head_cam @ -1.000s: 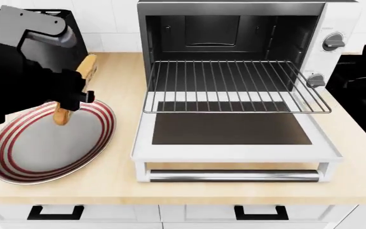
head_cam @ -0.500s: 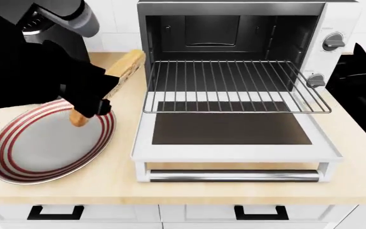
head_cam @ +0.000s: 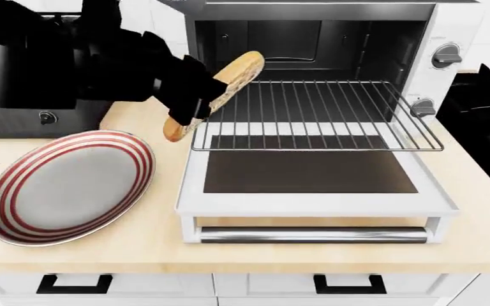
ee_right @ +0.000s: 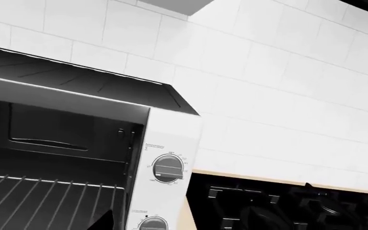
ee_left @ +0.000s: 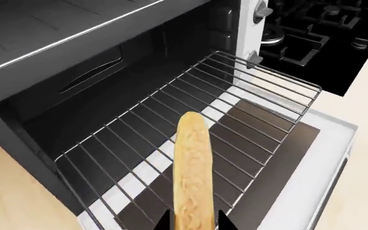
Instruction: Place the baguette on the rack of the toaster oven.
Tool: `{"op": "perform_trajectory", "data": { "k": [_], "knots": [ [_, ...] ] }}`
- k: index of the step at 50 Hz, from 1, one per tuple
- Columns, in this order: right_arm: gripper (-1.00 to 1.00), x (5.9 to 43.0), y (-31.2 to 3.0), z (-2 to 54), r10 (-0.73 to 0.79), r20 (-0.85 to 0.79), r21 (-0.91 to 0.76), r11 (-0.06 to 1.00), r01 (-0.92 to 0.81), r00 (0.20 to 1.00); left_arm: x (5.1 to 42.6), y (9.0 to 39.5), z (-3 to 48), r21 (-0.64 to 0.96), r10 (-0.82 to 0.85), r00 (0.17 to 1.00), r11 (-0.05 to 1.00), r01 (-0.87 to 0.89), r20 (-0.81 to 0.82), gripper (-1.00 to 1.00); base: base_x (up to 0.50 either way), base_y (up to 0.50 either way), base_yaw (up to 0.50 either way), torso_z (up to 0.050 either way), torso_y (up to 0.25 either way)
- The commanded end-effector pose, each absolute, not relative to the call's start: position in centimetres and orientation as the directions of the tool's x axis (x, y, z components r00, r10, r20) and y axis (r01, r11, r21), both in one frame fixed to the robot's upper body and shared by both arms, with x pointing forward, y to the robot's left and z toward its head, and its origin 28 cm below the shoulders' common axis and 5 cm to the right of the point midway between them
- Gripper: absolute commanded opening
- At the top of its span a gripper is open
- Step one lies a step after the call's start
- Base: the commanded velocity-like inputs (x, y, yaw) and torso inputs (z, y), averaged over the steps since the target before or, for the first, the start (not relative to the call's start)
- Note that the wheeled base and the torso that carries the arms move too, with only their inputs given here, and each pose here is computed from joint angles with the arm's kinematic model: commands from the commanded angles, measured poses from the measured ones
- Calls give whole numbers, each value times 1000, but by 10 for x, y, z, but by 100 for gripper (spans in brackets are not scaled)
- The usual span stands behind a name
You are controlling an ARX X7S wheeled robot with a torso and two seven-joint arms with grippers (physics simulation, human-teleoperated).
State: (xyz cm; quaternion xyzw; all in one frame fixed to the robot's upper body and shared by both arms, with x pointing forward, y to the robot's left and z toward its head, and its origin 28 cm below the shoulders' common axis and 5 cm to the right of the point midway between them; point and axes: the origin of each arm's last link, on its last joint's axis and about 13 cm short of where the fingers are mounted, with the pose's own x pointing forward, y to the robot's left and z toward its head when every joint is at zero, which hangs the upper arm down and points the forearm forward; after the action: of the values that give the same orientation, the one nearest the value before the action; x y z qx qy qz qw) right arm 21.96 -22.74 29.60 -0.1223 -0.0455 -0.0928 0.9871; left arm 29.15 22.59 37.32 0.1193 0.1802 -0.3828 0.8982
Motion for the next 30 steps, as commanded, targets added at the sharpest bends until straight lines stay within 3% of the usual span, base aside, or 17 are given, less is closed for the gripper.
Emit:
{"op": "perform_trajectory", "data": {
  "k": [1,30],
  "knots": [
    [100,218,-227,296,-179,110,-237,951,200,978,319,211,379,76,-692,602,630,773,-398,-100,0,0,0,0,0],
    [100,208,-234,292,-201,89,-239,946,217,976,363,173,370,41,-715,556,598,800,-424,-100,0,0,0,0,1]
  ]
}}
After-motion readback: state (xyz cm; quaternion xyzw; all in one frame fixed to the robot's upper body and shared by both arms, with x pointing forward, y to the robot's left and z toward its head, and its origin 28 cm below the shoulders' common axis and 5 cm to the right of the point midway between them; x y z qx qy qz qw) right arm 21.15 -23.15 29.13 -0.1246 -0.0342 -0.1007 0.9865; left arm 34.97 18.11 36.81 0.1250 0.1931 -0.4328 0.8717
